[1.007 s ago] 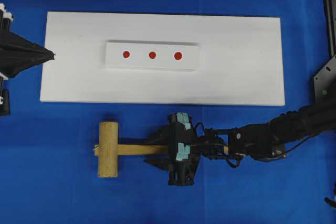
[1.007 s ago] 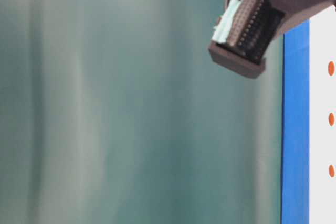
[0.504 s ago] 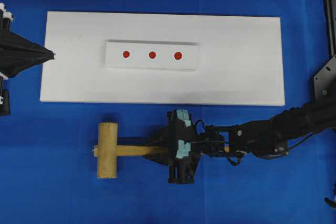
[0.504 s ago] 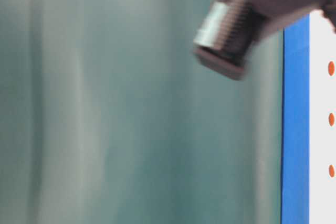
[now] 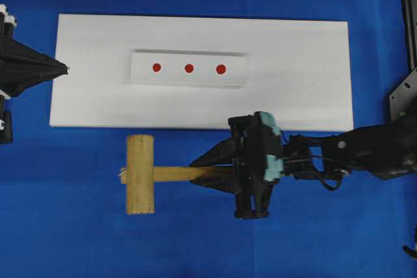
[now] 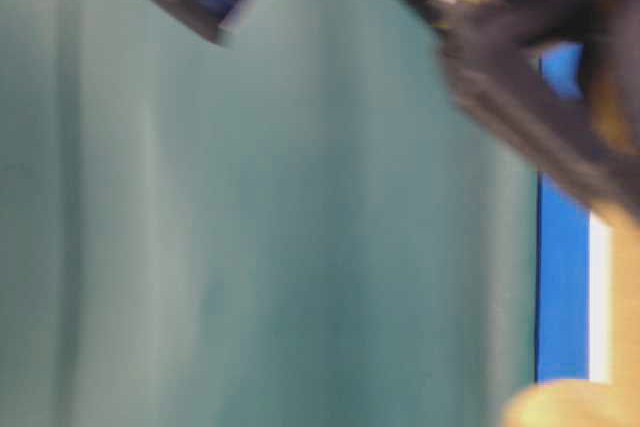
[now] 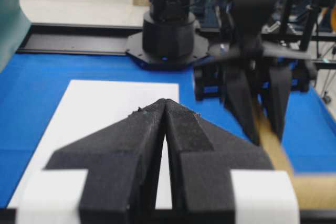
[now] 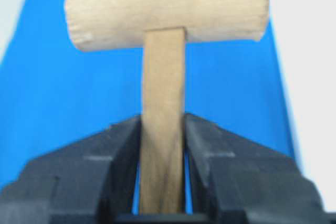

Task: Hit the mark with a hammer.
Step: 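Lift the mallet with the right gripper onto the white board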

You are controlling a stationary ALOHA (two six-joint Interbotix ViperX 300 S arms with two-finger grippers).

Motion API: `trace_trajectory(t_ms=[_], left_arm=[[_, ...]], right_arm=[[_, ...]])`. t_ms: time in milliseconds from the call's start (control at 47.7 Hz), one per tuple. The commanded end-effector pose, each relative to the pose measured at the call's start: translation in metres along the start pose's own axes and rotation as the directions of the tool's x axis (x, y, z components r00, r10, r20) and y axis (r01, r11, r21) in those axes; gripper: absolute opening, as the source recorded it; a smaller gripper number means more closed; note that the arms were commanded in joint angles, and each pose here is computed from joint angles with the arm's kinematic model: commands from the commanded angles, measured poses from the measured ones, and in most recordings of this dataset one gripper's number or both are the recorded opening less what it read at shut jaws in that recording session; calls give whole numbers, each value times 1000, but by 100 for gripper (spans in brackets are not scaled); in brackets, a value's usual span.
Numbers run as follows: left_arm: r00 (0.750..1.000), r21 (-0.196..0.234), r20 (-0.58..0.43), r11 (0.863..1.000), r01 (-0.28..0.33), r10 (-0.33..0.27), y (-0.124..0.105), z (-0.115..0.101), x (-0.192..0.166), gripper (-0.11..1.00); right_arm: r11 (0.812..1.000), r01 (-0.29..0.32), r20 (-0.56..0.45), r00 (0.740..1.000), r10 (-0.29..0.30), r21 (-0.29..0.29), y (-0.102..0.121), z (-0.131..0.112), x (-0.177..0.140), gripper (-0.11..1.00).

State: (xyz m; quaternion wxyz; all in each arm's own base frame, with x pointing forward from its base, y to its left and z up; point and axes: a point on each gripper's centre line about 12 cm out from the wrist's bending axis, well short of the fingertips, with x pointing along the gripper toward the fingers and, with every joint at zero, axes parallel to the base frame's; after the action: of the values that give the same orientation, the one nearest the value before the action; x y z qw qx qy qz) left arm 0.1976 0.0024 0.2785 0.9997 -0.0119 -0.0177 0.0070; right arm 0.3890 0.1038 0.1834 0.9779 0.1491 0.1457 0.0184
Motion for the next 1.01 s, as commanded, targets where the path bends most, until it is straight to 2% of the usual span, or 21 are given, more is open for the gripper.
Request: trace_trajectory(t_ms=[0,105,231,441,629,734,923,986], left_arm=[[1000,-3,9,1000,-3,3,1,4,2,0],[1000,-5,-5,1000,-2,2,0,2,1,0],[1000,-3,-15,1000,-2,2,0,0,1,0],[1000,-1,-15,1000,-2,2,0,0,1,0],[1000,-3,-15,1000,-2,2,0,0,1,0],[1000,-3,-15,1000,-2,2,0,0,1,0],[1000,-3,-15,1000,-2,2,0,0,1,0],[1000,-3,-15,1000,-2,2,0,0,1,0]], right_arm=[[1000,-31,70,997,31,-2,9,28,-13,10],[999,-39,85,996,41,-26,11,37,-20,10],[998,-22,98,995,27,-59,5,43,-21,10],[991,74,116,991,-61,-112,-31,58,-19,10],[971,173,82,984,-161,-168,-73,69,-19,10],[958,207,78,978,-195,-197,-89,75,-19,10],[938,217,99,975,-197,-270,-91,84,-18,10],[920,216,109,976,-191,-327,-90,87,-18,10]])
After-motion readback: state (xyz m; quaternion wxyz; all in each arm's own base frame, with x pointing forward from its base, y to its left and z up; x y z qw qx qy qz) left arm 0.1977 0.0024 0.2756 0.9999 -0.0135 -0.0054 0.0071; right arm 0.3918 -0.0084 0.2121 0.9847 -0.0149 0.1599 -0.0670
